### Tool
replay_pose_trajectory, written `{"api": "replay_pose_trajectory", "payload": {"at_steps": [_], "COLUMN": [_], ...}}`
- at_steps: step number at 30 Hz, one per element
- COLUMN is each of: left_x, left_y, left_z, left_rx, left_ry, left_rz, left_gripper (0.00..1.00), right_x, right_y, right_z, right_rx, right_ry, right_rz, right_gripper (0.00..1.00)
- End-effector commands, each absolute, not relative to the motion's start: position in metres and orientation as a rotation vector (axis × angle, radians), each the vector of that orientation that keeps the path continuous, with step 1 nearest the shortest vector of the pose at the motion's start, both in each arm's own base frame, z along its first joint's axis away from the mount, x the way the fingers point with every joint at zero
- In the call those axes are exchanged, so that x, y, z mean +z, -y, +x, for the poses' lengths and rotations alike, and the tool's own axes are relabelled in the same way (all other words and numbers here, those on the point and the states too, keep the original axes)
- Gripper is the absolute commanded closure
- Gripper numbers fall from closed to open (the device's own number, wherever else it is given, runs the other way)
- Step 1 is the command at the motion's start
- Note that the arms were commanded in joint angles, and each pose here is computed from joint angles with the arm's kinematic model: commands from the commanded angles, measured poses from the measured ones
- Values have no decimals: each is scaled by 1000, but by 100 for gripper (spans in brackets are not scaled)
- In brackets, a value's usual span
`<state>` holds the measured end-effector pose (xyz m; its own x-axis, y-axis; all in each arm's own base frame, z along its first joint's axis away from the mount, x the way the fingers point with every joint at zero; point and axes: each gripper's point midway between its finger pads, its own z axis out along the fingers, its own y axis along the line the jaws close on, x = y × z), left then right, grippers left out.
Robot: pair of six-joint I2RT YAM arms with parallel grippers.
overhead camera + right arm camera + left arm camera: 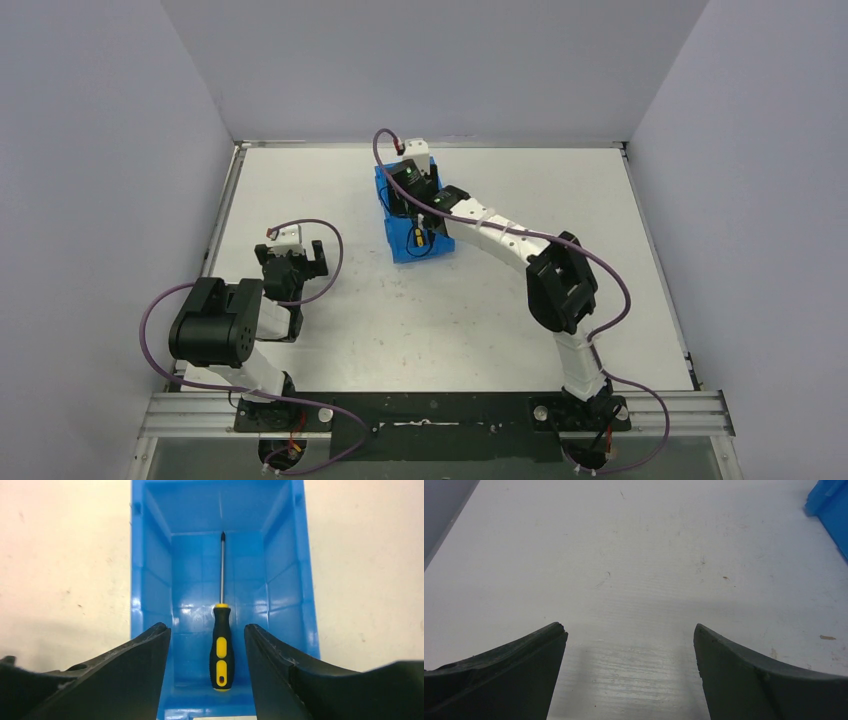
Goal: Put the screwdriver in the bin
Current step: Place the screwdriver in the bin, then reset both arms
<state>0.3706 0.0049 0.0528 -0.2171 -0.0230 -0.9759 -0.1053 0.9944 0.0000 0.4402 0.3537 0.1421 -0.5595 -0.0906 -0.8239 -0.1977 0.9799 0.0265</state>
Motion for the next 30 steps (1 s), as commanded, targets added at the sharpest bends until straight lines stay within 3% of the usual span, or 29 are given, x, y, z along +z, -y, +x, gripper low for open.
{"api": "replay_pose_trajectory", "payload": {"at_steps": [1, 3, 7, 8, 20, 30], "left_x": [73, 73, 73, 73, 73, 73], "left_y": [-3, -3, -3, -3, -4, -3], "left_z": [381, 381, 381, 381, 381, 381], "left_rx": [68, 68, 68, 68, 69, 68], "left_ry": [-1714, -1715, -1714, -1714, -1714, -1716], "left_rz": [-90, -90, -90, -91, -90, -90], "left_gripper": [3, 3, 3, 3, 3, 3], "right_x": [229, 241, 269, 278, 367, 381], "right_y": [-349, -349, -348, -347, -333, -299], "right_z": [442, 442, 441, 441, 427, 424], "right_rx": [192, 184, 184, 186, 223, 136], "right_ry": [-2055, -2045, -2012, -2001, -1894, -1884], "right_rz": [-181, -190, -204, -205, -239, -255], "right_gripper": [41, 34, 4, 1, 0, 0]}}
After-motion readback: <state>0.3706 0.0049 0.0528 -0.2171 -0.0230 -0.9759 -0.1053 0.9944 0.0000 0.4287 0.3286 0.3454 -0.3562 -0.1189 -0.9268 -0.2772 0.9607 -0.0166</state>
